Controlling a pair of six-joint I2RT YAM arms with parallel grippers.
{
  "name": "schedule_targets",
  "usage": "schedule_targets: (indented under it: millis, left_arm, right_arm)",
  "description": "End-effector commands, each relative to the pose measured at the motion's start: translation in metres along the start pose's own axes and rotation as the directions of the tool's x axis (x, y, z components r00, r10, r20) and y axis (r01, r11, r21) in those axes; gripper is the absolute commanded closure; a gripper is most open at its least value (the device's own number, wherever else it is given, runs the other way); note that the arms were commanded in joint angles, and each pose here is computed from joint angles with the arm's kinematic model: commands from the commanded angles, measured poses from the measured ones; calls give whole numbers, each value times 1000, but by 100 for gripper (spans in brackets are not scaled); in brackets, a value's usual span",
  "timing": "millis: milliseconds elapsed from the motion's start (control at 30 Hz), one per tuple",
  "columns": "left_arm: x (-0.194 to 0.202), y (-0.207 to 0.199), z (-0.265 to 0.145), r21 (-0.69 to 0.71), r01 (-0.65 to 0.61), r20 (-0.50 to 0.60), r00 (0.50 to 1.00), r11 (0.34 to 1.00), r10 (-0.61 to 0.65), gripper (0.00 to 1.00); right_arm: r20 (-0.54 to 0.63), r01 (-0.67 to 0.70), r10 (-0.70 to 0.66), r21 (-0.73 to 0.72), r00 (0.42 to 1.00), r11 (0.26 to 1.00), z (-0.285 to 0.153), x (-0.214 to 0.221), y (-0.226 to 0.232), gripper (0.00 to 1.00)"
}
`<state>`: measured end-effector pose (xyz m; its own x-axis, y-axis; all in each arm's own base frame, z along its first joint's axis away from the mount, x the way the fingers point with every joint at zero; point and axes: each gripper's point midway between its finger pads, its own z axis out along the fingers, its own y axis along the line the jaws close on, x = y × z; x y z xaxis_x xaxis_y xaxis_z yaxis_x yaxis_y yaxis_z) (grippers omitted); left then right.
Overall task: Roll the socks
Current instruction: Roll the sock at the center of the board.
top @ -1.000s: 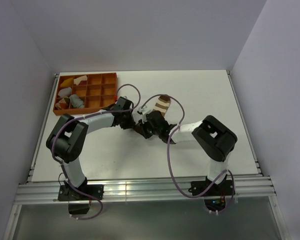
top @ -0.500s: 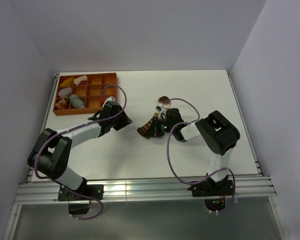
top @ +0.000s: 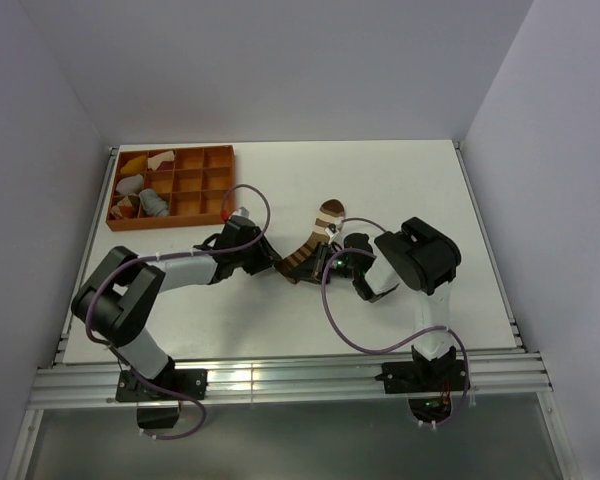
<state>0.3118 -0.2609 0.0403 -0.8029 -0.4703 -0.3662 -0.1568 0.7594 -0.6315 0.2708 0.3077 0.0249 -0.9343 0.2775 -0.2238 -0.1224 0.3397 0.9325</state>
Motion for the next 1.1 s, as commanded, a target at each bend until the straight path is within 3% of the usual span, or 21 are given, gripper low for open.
schedule_targets:
  millis: [0,500,600,733,900,1000,1067]
  left_arm:
    - [-1,-10,5,35,7,6,1000,999,-8,56]
    - [27,-3,18,-19,-78,-62,995,997,77,68]
    - [33,2,22,-60,-116,-80,991,991,111,77]
    - [38,4,23,-92,-147,-99,985,985,138,99]
    - [30,11,23,-157,-179,-78,983,971,169,100]
    - [27,11,22,-171,-191,-71,981,967,181,100]
    - [25,11,22,-173,-203,-67,979,964,194,100]
  right_arm:
    - [22,-45,46,-25,999,999,-4,-2,1,100]
    - [39,-18,13,120,999,993,-6,-8,-23,100]
    - [47,31,-38,139,998,990,-6,-14,-21,100]
    - [28,110,-118,192,993,975,-9,-22,-17,89]
    - [43,218,-240,286,970,933,-27,-42,7,64]
    - [69,297,-338,335,939,894,-39,-62,27,57]
    - [80,282,-357,466,931,839,-56,-73,16,54]
